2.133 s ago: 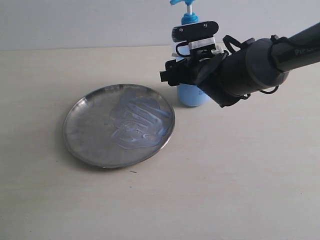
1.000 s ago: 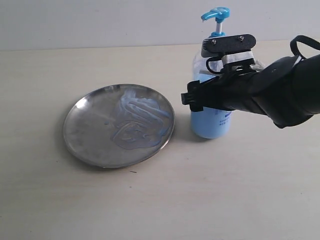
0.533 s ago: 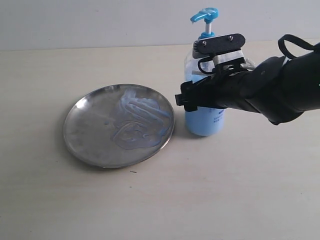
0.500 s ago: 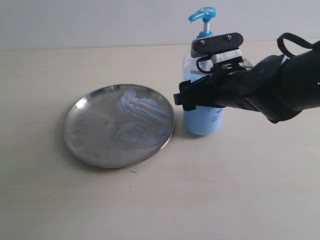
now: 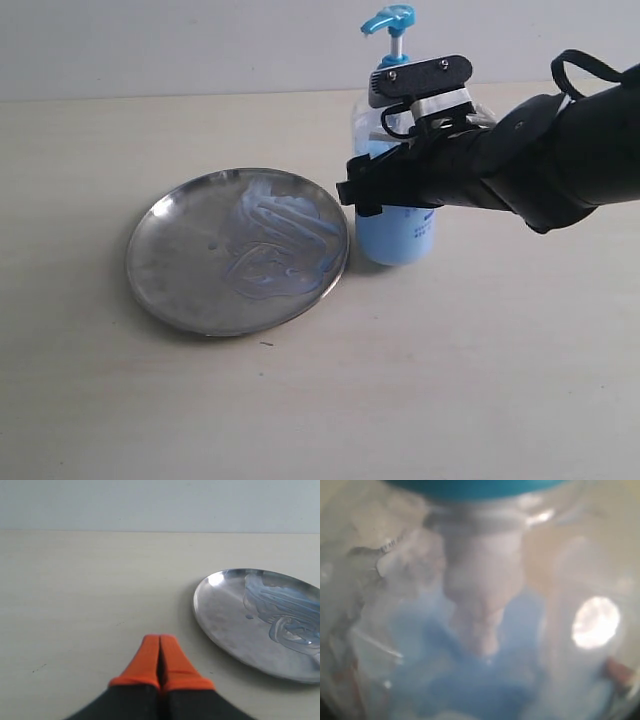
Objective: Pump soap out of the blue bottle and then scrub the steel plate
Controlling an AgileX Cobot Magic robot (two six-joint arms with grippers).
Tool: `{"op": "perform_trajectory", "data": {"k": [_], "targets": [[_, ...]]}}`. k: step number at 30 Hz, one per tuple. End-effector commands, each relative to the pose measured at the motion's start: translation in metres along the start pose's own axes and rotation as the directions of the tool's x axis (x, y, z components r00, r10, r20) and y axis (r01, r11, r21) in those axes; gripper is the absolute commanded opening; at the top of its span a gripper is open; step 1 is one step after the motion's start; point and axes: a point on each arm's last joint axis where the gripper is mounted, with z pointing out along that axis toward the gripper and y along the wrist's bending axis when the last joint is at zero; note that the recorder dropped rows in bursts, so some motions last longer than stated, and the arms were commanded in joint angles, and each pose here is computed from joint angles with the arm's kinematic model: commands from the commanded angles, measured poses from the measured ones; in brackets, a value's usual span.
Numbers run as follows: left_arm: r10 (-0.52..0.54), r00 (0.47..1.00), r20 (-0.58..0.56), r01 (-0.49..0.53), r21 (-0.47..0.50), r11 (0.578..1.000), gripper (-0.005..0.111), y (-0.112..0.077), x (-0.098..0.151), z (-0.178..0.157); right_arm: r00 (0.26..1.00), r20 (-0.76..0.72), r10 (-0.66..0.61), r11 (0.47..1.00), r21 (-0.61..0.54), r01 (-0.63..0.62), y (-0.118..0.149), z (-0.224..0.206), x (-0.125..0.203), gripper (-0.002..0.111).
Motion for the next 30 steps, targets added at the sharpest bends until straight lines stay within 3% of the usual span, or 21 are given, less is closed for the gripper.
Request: {"op": "perform_trajectory", "data": {"k": [1,24,30], "targets": [[0.005,1.0,0.016,-0.005,-0.001,1.0,0.0,0.0,0.0,0.0,0.999,0.042,-0.022,0.999,0.048,0.02,-0.005,-0.004,-0.006,0.0],[0.007,1.0,0.02,-0.007,-0.002,1.0,0.0,0.0,-0.001,0.0,1.0,0.023,-0.011,1.0,0.024,0.011,-0.003,-0.004,-0.004,0.0],[-0.013,0.983,0.181,0.012,0.008,1.0,0.0,-0.001,-0.015,-0.002,1.0,0.019,-0.011,1.0,0.016,0.011,-0.002,-0.004,-0.004,0.0]]}}
